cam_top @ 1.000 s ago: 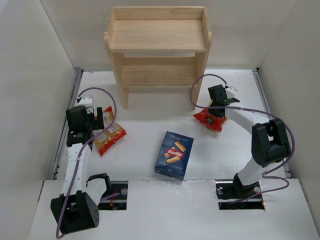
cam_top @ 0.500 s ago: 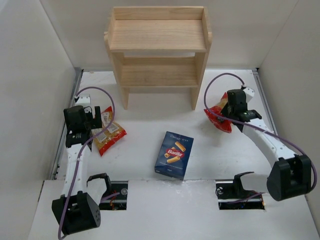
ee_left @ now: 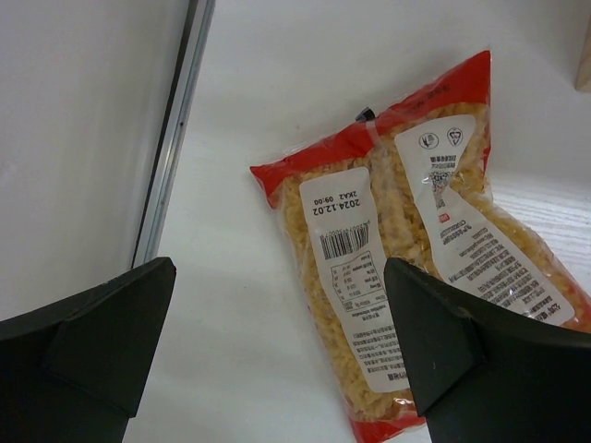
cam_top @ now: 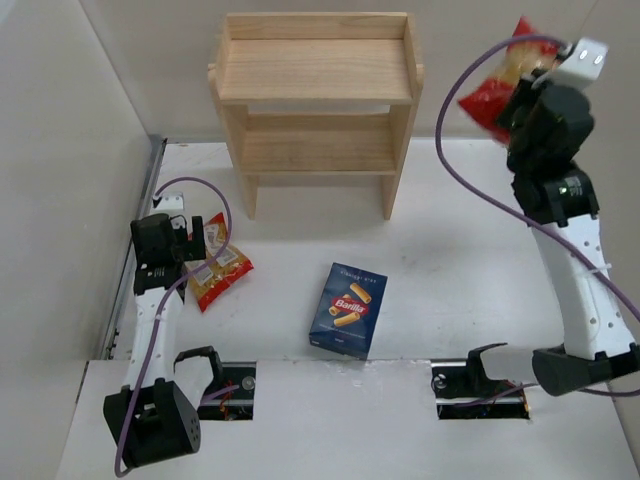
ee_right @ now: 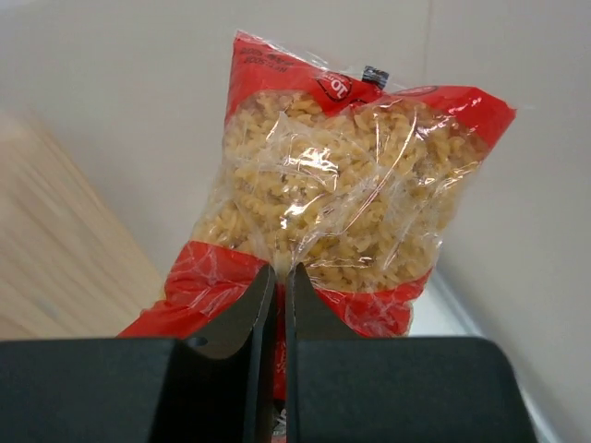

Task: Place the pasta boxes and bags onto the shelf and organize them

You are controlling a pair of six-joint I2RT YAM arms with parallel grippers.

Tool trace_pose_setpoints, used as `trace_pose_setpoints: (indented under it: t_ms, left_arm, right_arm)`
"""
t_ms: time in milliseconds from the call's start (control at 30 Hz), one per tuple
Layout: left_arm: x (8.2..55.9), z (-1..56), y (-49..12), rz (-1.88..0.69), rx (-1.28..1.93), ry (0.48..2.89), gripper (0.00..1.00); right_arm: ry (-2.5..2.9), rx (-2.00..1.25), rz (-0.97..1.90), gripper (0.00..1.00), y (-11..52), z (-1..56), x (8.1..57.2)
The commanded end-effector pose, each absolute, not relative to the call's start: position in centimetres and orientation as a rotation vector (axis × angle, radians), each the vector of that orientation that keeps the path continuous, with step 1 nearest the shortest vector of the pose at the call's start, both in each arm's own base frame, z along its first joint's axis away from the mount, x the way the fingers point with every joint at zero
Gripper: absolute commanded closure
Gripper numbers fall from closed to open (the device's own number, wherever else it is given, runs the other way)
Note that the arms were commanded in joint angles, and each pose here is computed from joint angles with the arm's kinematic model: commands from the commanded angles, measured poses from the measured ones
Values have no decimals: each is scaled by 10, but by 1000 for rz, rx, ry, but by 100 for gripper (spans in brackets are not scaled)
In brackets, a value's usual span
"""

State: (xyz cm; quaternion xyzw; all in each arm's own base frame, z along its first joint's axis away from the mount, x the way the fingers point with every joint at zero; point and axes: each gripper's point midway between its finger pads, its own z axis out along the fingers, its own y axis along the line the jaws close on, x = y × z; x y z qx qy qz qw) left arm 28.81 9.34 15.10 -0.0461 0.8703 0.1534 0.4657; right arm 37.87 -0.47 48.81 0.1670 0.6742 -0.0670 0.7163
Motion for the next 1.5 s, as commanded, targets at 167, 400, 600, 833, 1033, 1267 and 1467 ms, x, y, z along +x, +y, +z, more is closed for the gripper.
trace_pose_setpoints:
  t_ms: [167, 400, 600, 833, 1033, 1267, 1467]
  left_arm:
    - [290, 159, 96, 394, -145, 2089, 0]
    - [285, 166, 90, 344, -257, 2061, 0]
    - [279, 168, 104, 267, -540, 2046, 0]
    - [280, 135, 94, 229, -569, 2186, 1]
    - [300, 146, 67, 158, -480, 2206, 0]
    - [309, 124, 38, 132, -409, 2298, 0]
    - [300, 101, 63, 260, -482, 2423, 0]
  right_arm:
    - [681, 210, 114, 100, 65, 767, 315]
    - [722, 16, 302, 100, 183, 743, 371]
    - [930, -49, 372, 100, 237, 676, 414]
    - [1091, -113, 398, 80, 270, 619, 439]
    - [1034, -70, 370, 0, 252, 645, 427]
    - [803, -73, 296, 0, 224, 713, 337]
    - [730, -62, 298, 0, 203, 716, 285]
